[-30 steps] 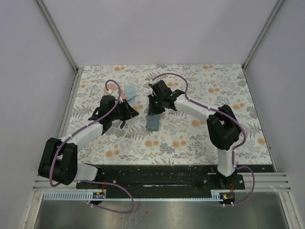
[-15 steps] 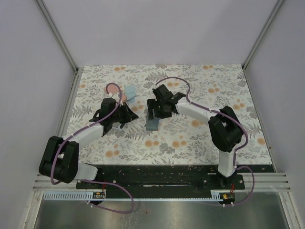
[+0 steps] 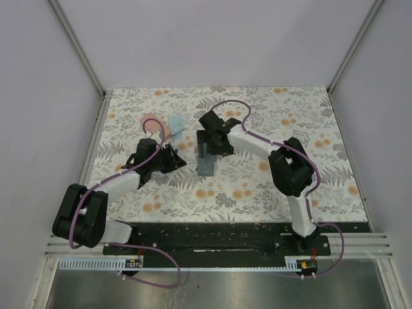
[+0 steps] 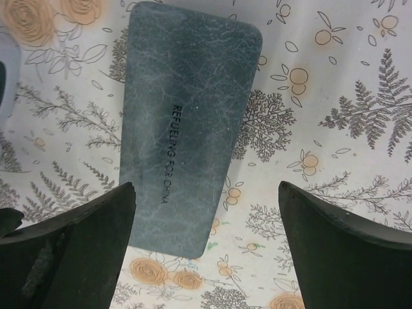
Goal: Organize the sunglasses
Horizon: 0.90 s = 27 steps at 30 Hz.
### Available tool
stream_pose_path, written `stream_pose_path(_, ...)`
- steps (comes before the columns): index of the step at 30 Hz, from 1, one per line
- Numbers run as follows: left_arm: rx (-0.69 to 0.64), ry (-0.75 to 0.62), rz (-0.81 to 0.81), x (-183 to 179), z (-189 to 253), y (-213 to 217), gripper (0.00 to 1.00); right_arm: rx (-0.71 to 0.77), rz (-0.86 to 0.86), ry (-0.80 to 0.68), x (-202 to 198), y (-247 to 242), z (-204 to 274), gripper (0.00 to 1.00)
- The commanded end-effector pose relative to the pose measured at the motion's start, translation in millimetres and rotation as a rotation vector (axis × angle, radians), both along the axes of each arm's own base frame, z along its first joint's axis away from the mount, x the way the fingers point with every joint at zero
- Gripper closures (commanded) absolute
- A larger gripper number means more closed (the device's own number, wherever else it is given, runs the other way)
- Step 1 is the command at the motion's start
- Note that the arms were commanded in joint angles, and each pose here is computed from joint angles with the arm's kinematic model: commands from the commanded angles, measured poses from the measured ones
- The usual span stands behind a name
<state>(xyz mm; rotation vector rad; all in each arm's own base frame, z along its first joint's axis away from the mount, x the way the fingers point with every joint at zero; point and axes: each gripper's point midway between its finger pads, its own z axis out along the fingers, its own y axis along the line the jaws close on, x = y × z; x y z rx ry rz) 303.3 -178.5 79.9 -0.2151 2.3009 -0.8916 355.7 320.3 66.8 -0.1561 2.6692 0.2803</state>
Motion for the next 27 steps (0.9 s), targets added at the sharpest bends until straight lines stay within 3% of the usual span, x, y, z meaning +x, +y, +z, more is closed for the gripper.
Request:
stream_pose_path(1, -0.011, -0.006, 0.004, 5, -10, -2, 0.66, -0.021, -0.032, -0.003, 5, 11, 1, 0.01)
stream_pose_path(12, -0.044, 0.058, -0.035, 4, -38, -16, 0.64, 0.031, -0.029, 0.014, 5, 26, -5, 0.01)
stream_pose_path(19, -0.063, 0.028, -0.04, 4, -21, -18, 0.66, 0.003, -0.078, 0.041, 5, 24, -25, 0.01)
stream_pose_path(27, -0.017, -0.123, 0.027, -3, 43, 3, 0.64, -0.045, -0.218, 0.025, 16, 7, -38, 0.26)
